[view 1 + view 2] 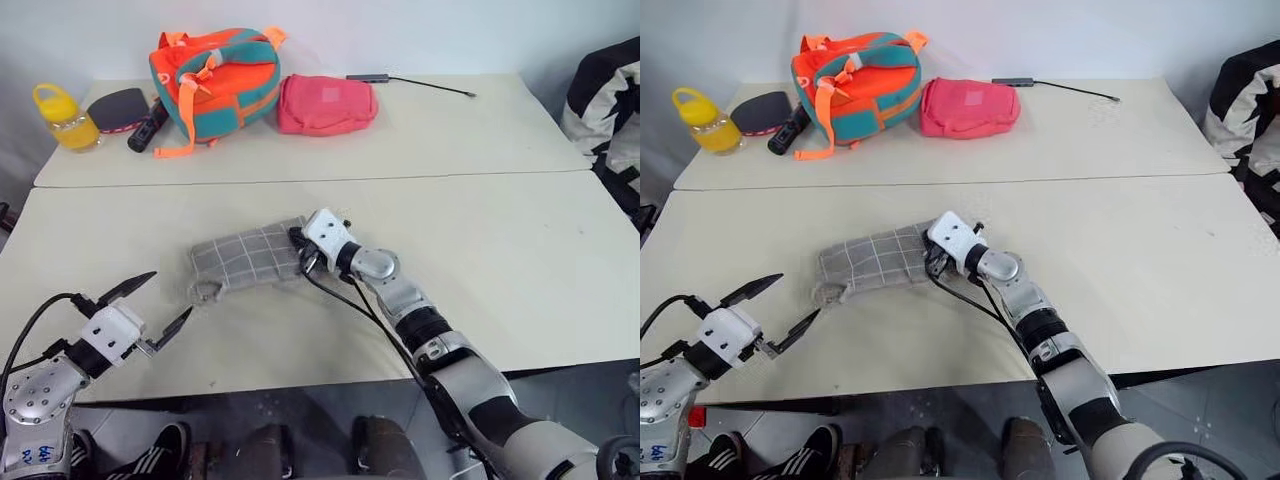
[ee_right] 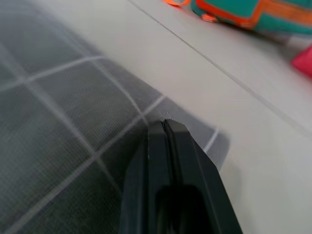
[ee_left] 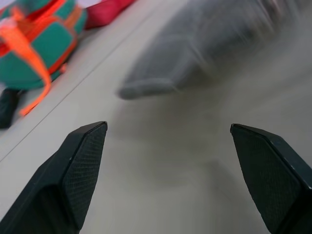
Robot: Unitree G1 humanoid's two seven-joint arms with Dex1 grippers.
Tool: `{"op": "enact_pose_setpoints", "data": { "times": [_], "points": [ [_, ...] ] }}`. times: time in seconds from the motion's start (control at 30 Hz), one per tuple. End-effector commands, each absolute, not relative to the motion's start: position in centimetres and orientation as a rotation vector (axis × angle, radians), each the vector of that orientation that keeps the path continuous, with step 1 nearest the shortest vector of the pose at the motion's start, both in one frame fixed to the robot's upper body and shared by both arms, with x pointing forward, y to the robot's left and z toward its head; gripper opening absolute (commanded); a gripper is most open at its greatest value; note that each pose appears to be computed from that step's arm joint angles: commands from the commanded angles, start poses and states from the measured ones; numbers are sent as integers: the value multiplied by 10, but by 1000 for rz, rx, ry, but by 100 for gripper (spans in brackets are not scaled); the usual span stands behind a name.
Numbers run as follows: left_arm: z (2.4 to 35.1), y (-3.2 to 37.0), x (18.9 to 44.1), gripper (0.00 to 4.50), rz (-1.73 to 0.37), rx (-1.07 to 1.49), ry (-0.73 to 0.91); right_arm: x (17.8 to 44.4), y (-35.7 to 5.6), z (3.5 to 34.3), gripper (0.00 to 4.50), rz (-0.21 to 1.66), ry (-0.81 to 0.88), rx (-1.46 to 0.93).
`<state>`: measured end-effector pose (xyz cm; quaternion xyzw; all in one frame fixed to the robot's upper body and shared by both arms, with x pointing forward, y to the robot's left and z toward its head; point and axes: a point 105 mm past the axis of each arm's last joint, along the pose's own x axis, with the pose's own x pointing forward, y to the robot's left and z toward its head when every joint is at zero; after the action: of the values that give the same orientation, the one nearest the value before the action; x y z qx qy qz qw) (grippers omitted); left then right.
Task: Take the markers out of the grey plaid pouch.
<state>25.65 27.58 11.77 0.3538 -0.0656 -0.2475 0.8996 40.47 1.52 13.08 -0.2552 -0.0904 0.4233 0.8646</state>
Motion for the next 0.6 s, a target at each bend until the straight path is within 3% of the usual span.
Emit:
{"op": "enact_pose_setpoints", "data": {
  "times": [0.03,0.43,0.53,0.6],
  "points": [
    [120,277,258,430,-529,796,-154,405,6,117,4,886,-152,-532],
    [128,247,303,430,-570,808,-258,396,4,118,4,934,-178,-516],
    [115,243,310,380,-604,803,-208,396,3,122,0,931,-190,-515],
    [114,244,311,320,-599,801,-201,397,2,124,0,927,-193,-515]
  ]
}}
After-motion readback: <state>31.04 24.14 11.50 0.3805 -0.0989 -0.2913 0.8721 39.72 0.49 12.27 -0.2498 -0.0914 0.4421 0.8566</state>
